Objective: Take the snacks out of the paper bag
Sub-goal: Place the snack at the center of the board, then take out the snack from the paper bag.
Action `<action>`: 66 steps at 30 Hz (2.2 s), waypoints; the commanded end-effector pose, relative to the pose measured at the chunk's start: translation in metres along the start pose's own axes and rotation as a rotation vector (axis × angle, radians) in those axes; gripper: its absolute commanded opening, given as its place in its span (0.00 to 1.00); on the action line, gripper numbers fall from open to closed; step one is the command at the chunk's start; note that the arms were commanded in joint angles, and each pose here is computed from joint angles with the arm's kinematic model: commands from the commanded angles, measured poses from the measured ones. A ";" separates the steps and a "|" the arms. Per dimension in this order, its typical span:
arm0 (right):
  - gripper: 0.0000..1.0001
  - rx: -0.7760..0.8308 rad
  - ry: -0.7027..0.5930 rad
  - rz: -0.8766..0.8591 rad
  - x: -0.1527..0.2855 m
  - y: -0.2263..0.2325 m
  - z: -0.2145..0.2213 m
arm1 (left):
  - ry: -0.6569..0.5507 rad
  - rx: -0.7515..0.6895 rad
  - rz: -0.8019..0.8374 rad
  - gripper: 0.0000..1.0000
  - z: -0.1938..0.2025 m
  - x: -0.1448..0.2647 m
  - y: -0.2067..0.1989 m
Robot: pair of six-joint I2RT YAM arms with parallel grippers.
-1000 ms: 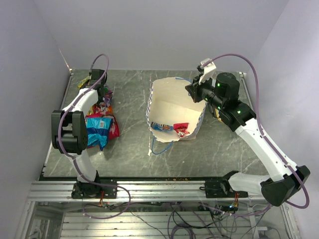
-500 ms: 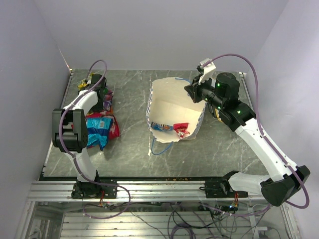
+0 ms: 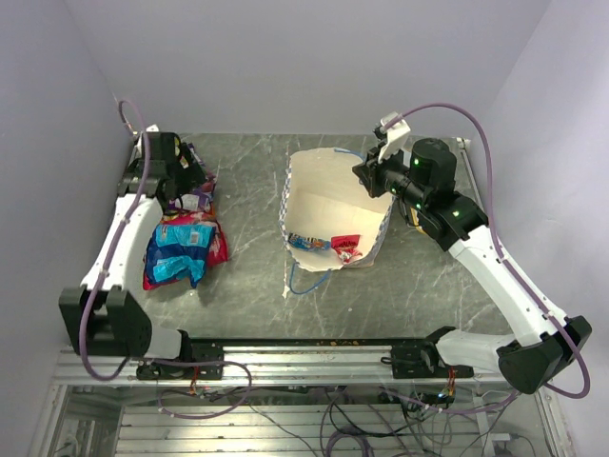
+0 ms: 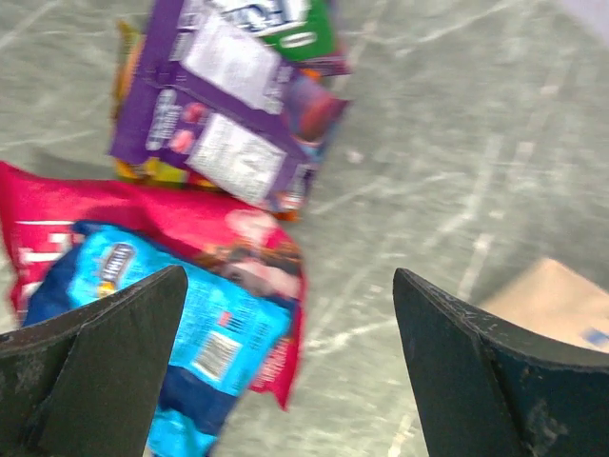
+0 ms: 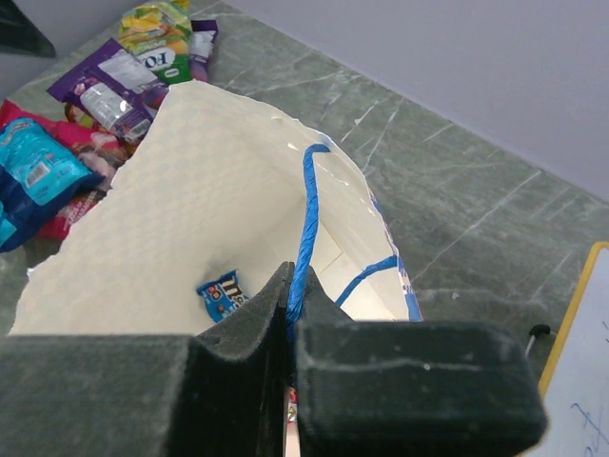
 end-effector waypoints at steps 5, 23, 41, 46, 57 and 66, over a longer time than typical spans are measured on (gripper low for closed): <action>0.00 0.293 -0.080 0.256 0.027 -0.056 -0.040 | 0.165 0.122 0.381 0.95 0.030 0.058 -0.057; 0.00 -0.076 -0.240 -0.554 0.048 0.119 -0.045 | 0.349 -0.003 0.818 0.91 0.106 0.236 -0.019; 0.00 -0.318 -0.134 -0.235 0.042 0.107 -0.024 | 0.375 -0.066 0.927 0.84 0.122 0.234 -0.023; 0.00 -0.342 -0.103 -0.107 0.034 0.087 -0.026 | 0.351 -0.196 0.871 0.83 0.118 0.215 -0.060; 0.00 -0.357 -0.133 -0.001 0.033 0.068 -0.029 | 0.375 -0.182 0.918 0.80 0.172 0.238 -0.079; 0.00 -0.344 -0.134 0.002 0.032 0.067 -0.028 | 0.331 -0.342 0.921 0.83 0.228 0.231 -0.061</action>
Point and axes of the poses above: each gripper's point midway between its finger pads, its own x axis back along the fingers, its own y axis along the line the jaws close on, z = x × y, the point moved 1 cm from there along x, back along the fingers, and after that the axes turned 13 degrees about x, right-handed, at the moved point
